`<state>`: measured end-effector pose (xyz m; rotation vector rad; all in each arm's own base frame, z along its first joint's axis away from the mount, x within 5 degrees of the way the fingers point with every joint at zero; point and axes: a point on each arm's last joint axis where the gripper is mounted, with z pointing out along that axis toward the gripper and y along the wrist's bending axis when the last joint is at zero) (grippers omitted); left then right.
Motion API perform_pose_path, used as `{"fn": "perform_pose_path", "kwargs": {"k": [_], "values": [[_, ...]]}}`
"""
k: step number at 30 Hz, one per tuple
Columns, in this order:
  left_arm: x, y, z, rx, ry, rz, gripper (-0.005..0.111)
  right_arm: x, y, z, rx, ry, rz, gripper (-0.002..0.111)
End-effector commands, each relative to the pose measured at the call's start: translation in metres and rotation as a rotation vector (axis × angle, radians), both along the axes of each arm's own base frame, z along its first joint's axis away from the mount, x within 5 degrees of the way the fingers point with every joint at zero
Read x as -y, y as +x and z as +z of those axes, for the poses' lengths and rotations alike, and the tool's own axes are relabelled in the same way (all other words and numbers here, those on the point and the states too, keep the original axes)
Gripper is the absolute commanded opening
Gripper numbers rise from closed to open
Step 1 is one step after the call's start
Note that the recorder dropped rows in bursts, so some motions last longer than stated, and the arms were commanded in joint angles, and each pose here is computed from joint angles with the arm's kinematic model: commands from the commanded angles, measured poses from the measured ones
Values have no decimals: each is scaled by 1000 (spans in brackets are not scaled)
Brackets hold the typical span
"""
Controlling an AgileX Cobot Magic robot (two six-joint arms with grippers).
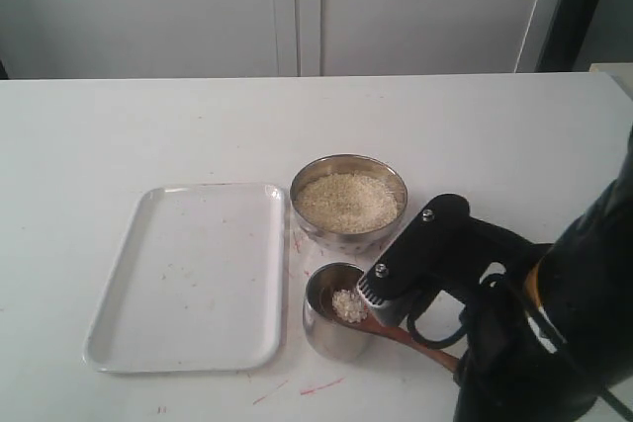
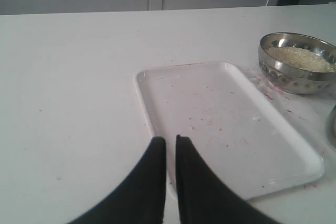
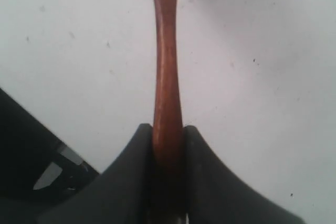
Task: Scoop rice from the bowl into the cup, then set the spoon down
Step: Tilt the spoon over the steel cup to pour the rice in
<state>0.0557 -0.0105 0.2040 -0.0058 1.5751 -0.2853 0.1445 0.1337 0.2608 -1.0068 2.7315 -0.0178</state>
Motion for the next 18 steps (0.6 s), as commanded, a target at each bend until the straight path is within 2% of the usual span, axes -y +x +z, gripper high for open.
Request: {"fn": "perform_pose_path", "kwargs": {"k": [1, 13, 18], "values": [[0, 0, 2, 7, -11, -7, 14, -1, 10, -6, 56, -48, -15, 0], [0, 0, 2, 7, -11, -7, 14, 3, 17, -8, 110, -132, -4, 0], [0, 0, 2, 7, -11, -7, 14, -3, 17, -13, 153, -264, 52, 0]]}}
